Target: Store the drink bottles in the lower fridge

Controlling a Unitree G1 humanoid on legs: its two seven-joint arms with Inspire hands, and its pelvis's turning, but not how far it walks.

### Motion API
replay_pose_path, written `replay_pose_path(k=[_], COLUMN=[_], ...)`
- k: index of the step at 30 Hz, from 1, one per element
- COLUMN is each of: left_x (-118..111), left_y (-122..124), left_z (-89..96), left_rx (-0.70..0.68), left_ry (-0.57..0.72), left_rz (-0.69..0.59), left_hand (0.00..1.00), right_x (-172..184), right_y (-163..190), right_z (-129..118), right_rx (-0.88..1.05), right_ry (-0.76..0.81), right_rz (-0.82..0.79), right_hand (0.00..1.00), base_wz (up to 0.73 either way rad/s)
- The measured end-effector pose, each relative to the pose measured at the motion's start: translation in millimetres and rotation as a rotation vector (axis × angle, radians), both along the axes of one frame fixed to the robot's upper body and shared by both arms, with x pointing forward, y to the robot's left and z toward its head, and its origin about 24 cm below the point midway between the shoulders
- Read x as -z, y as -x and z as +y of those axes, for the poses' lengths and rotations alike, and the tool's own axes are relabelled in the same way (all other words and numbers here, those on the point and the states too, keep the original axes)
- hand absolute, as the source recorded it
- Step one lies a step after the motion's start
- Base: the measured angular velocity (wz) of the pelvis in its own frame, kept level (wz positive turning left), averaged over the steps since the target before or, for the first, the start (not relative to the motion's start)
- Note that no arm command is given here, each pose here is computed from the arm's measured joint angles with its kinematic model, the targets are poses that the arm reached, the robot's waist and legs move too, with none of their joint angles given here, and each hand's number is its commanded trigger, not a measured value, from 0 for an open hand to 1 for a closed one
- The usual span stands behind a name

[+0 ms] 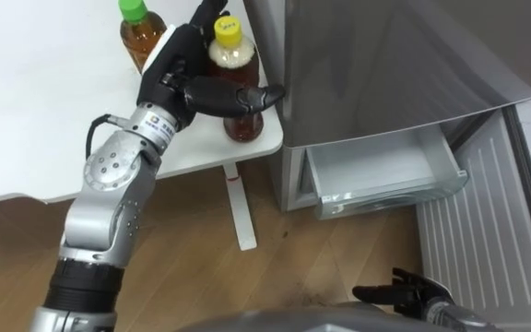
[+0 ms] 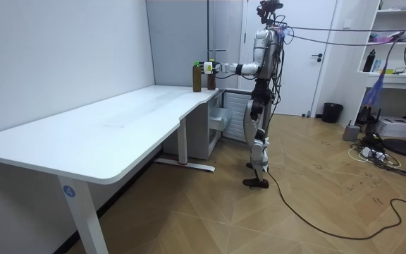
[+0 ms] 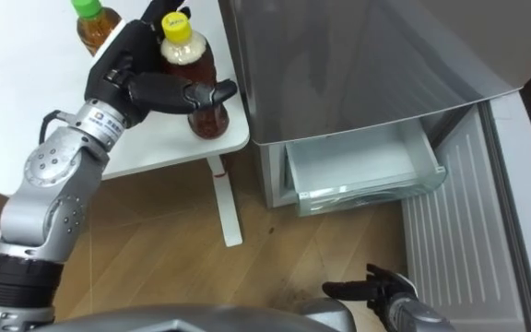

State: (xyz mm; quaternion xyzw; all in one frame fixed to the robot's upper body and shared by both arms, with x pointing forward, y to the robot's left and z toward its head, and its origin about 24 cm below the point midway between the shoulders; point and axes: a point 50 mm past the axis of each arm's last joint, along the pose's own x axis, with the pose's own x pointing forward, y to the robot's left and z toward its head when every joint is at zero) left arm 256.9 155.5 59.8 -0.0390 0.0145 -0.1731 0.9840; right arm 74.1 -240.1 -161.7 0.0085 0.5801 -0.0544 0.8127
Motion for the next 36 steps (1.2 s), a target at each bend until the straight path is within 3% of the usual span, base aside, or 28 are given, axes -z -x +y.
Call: replay_pose_path(k=[36], left_x=[11.6], left_y=[1.3], left_z=[-4.8], left_rx=[0.023], left_ry=[-0.028], left_rz=[0.062], left_hand=[1.00], right_x=[-0.6], right_y=[-3.5], right_z=[-0.8], right_rx=[0.014], right_ry=[0.000], right_rz=[-0.007], right_hand=[0.00], base_wz=[0.00])
